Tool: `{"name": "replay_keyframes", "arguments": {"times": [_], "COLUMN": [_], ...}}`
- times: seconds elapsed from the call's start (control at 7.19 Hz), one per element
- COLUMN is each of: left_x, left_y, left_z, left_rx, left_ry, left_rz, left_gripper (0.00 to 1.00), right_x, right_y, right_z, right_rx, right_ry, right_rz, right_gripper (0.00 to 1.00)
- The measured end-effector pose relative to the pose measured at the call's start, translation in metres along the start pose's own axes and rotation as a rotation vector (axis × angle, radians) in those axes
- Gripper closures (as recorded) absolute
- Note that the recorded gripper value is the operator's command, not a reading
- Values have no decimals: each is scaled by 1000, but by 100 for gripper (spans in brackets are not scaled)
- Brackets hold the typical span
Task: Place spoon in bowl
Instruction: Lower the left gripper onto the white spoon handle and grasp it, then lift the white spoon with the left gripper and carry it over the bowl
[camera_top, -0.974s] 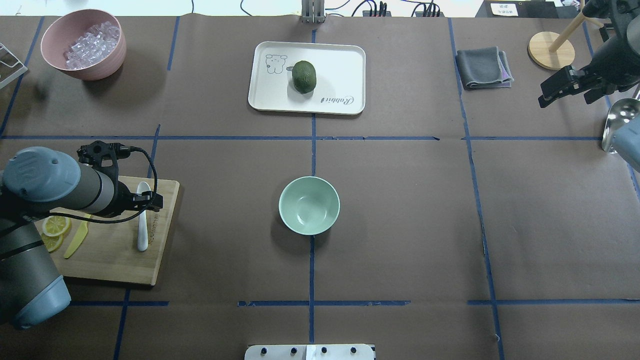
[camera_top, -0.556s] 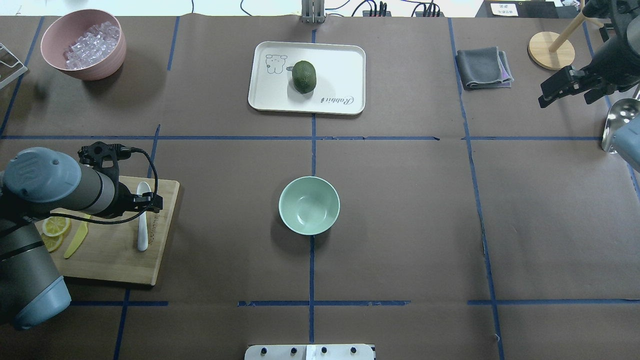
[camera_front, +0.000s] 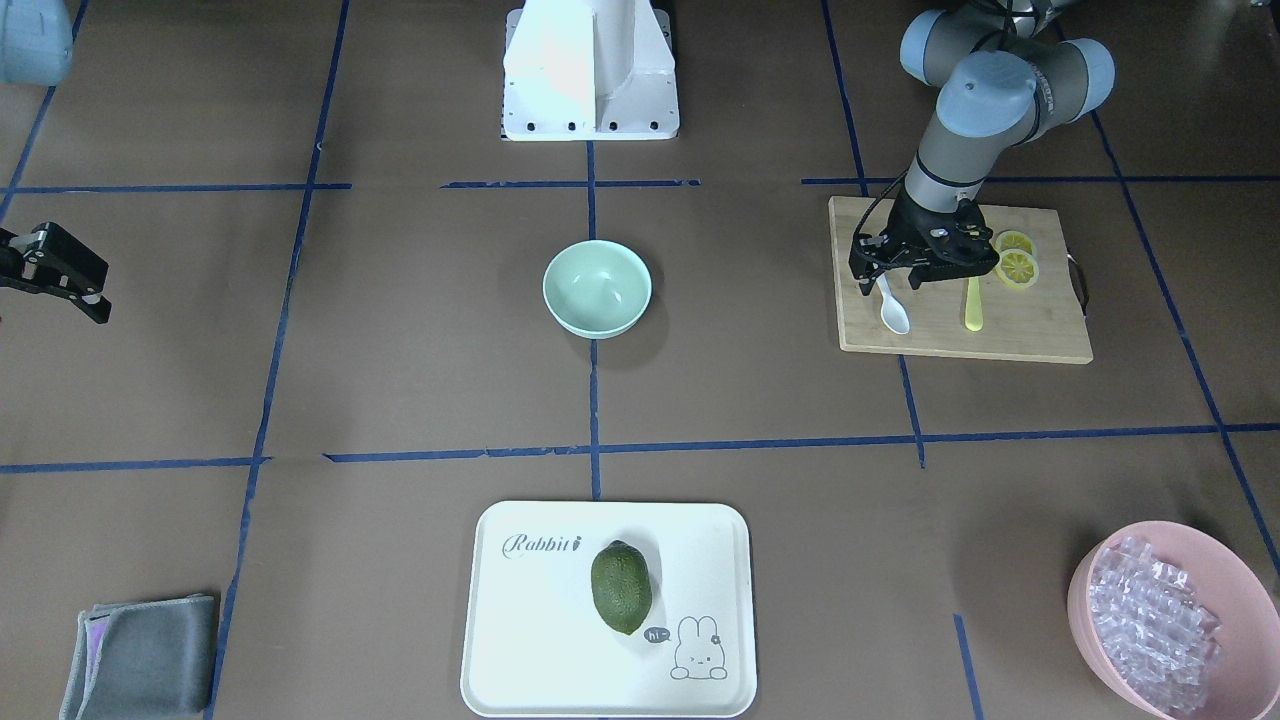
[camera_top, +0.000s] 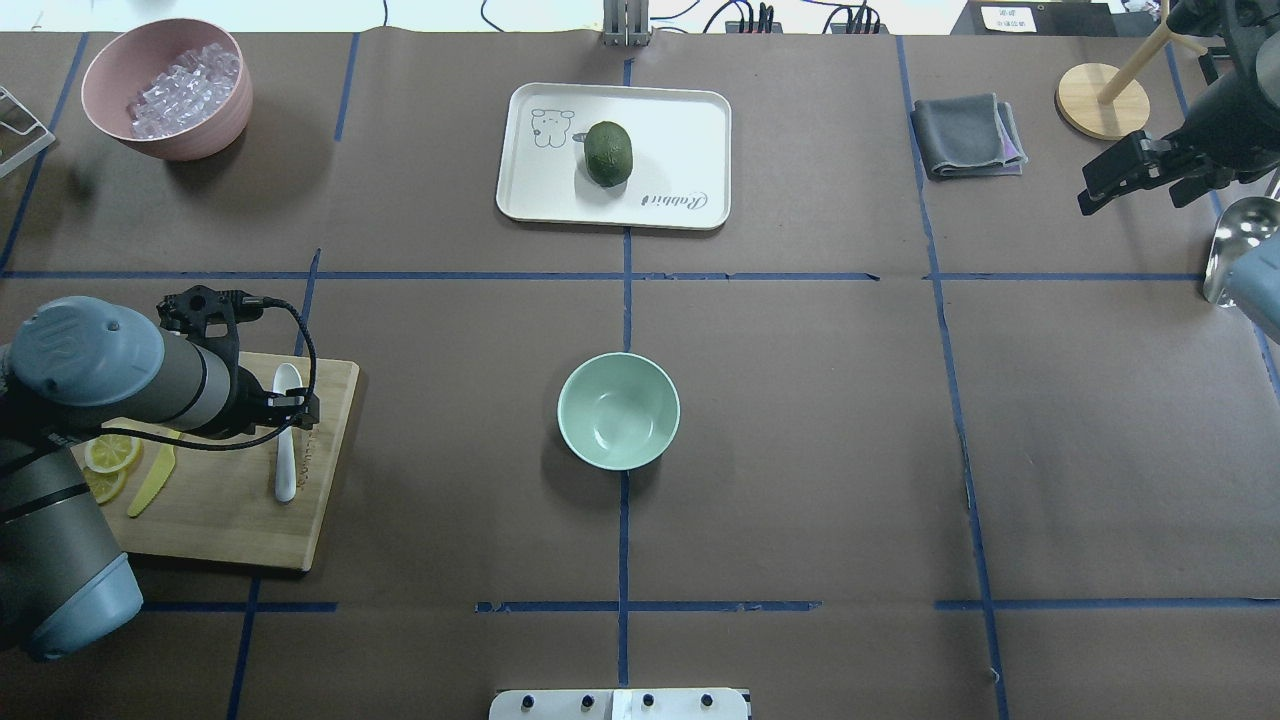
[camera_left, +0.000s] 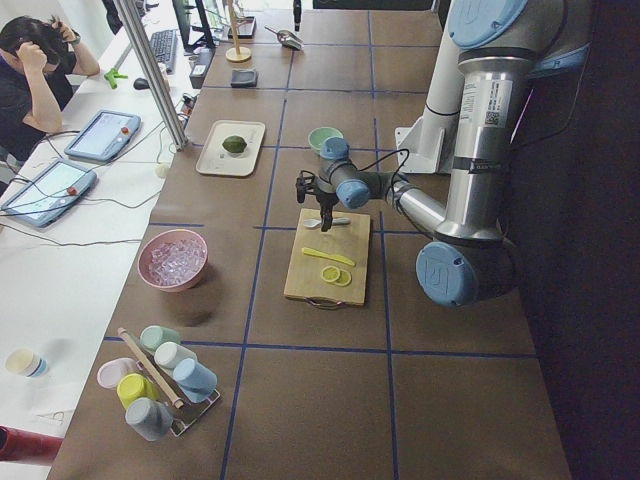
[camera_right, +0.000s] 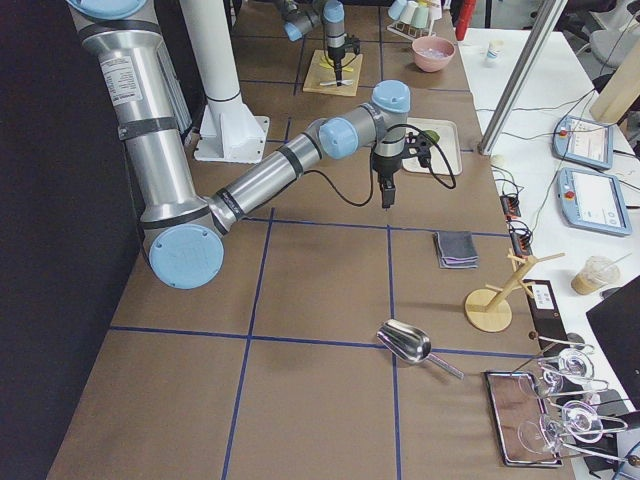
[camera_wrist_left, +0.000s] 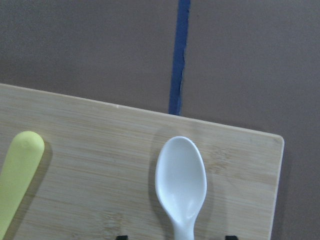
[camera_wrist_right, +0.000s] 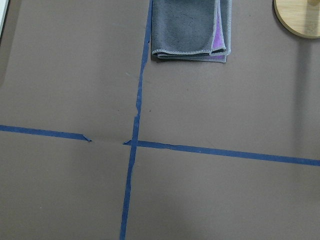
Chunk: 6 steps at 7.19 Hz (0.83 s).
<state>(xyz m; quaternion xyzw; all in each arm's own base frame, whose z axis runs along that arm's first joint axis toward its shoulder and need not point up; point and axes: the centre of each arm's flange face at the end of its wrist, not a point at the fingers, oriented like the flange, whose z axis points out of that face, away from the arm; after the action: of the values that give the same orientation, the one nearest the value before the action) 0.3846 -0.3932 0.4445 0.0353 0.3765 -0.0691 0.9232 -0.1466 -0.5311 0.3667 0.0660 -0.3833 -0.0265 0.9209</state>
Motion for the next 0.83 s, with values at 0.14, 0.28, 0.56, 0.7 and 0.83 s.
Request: {"name": "replay_keyframes", "arguments": {"times": [0.14,0.28,0.56,0.7,0.83], "left_x": [0,0,2,4,7], "left_y": [0,0,3,5,7], "left_z": [0,0,-4,-9,-21], "left_rx": [-1,-2,-21,-42,-52], "left_ry": [0,0,9,23,37], "left_rz": [0,0,-1,-1,-1], "left_gripper": [82,92,97,99,100], "right_x": [0,1,4,6,8], "right_y": [0,0,-1,0,0], "right_z": [-1,-1,-3,-4,-5], "right_rx": [1,2,5,7,8], "right_ry": [0,0,2,1,1], "right_rz": [1,2,7,10,13], "right_gripper": [0,0,0,0,0]}}
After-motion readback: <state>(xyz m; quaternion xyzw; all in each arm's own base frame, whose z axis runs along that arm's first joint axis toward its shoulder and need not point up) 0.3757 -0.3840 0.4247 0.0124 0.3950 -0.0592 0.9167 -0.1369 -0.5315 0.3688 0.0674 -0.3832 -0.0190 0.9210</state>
